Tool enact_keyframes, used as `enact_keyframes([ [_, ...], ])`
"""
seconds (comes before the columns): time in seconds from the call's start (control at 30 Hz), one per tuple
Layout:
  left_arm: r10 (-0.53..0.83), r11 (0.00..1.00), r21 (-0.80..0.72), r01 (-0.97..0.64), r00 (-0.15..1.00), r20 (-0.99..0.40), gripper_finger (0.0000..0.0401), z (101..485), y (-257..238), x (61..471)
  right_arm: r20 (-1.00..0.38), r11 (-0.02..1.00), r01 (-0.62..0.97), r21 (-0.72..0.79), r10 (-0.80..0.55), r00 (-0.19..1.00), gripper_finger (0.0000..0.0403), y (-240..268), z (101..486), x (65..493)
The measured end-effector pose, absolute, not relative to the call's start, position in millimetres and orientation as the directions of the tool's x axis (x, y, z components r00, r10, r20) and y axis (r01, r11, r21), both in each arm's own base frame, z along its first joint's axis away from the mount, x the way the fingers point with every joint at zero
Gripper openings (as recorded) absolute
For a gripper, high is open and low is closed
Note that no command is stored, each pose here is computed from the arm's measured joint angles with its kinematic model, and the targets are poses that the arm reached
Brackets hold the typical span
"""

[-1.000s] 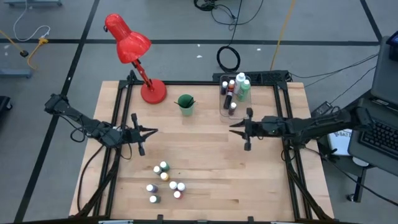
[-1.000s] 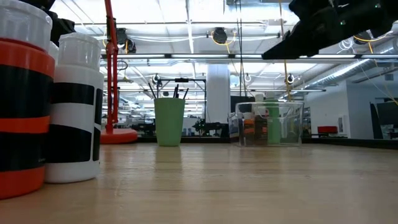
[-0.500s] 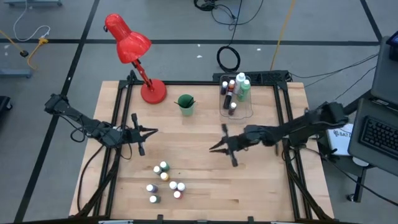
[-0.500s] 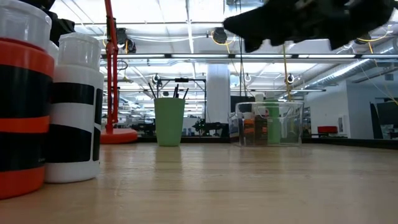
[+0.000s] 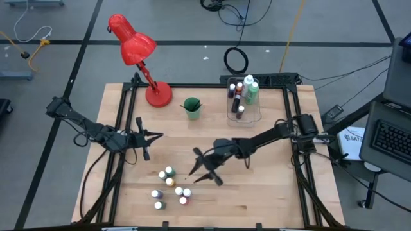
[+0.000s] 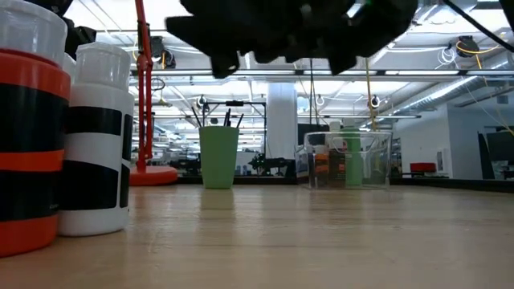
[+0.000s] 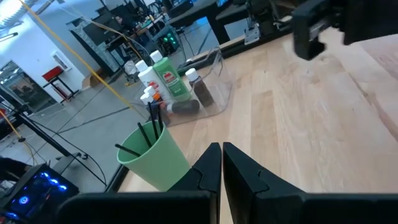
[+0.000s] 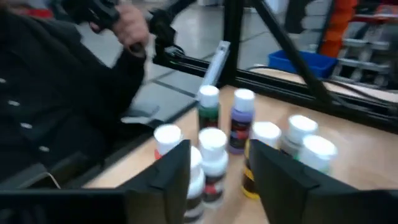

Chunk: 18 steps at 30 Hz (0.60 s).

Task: Pick & Place Paint Supplies
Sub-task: Put the white pant bottle into the transparent bin

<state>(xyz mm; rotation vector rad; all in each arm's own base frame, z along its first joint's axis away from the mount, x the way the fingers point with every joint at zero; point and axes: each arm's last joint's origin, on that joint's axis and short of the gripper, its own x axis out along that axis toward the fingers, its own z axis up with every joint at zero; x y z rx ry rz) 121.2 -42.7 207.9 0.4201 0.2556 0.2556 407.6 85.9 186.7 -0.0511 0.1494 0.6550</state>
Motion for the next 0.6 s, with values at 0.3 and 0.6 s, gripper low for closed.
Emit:
enact_keyframes([
  [0.3,0.299,0.865,0.474,-0.166,0.928,-0.221,0.0019,204,-42,120,-0.171,0.743,-0.665,0.078,0.667,0.725,0.0232,107,167,429],
  [0.6,0.298,0.841,0.521,-0.147,0.929,-0.219,0.0019,204,-42,120,-0.158,0.822,-0.570,-0.003,0.563,0.812,0.0249,117,157,432],
])
